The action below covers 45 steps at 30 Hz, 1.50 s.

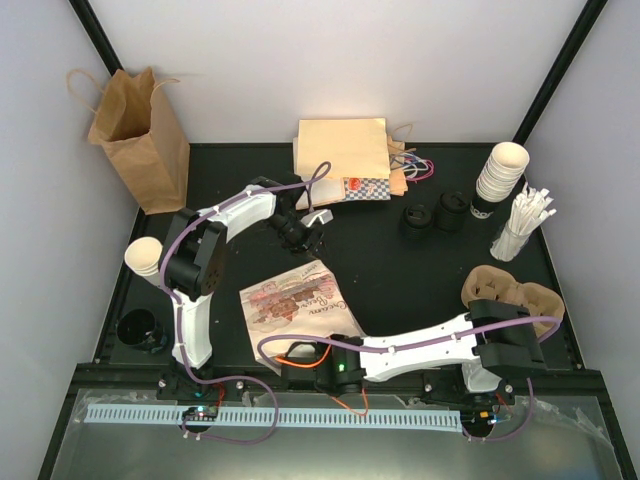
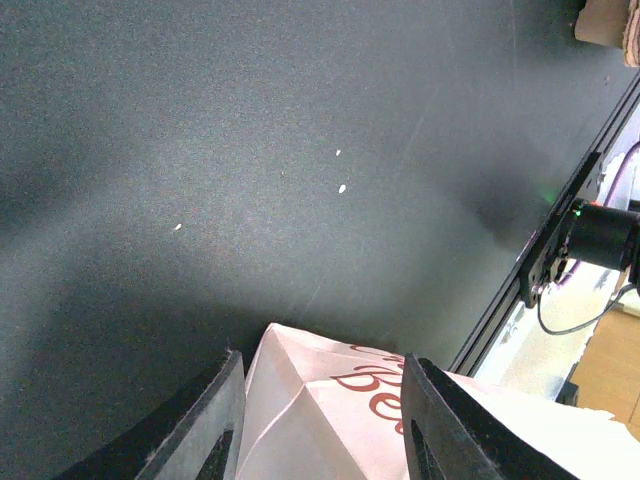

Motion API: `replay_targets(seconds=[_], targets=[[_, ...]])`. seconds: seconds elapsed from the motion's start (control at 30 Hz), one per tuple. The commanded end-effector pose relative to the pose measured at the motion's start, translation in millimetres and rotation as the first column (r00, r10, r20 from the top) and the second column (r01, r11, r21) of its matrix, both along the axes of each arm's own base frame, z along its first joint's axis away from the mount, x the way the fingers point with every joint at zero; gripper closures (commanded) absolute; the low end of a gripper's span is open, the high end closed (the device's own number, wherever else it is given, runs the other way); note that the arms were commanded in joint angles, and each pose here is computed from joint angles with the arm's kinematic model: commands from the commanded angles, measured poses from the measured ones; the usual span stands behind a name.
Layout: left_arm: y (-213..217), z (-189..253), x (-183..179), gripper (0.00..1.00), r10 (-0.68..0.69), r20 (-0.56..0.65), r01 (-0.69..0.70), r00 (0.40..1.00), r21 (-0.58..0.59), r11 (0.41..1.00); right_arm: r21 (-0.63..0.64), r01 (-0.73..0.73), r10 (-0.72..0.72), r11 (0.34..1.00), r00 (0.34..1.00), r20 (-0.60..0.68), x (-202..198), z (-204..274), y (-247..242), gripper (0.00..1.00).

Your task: Pack the takeout coffee

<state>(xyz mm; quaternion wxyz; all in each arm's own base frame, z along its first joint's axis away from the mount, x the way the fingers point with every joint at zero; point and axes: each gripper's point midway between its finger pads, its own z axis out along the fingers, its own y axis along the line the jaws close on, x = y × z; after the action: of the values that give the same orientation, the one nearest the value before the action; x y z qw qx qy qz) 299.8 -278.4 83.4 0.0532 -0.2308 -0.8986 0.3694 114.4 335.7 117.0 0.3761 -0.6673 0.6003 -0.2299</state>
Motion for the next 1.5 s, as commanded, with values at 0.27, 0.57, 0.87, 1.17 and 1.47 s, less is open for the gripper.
replay_targets(seconds=[0.27,0.57,0.87,1.17,1.47], targets=[[-2,-1,-1,0.55,-0.03,-0.009,0.03,1.0,-0.002,1.0,-0.117,0.082,-0.083,0.99,0.996,-0.006,12,-19,-28,0.47],[-3,-1,-1,0.55,-0.029,-0.008,0.029,1.0,-0.003,1.0,-0.129,0.1,-0.102,0.987,0.995,-0.013,11,-20,-31,0.43],[-2,-1,-1,0.55,-0.028,-0.009,0.028,1.0,-0.002,1.0,-0.126,0.113,-0.116,0.986,0.993,-0.019,11,-19,-36,0.41],[-2,0,-1,0.55,-0.028,-0.008,0.028,1.0,-0.002,1.0,-0.128,0.124,-0.129,0.984,0.991,-0.033,9,-20,-39,0.4],[-3,0,-1,0.55,-0.028,-0.008,0.028,1.0,-0.003,1.0,-0.087,0.122,-0.124,0.989,0.992,-0.019,12,-10,-33,0.45]])
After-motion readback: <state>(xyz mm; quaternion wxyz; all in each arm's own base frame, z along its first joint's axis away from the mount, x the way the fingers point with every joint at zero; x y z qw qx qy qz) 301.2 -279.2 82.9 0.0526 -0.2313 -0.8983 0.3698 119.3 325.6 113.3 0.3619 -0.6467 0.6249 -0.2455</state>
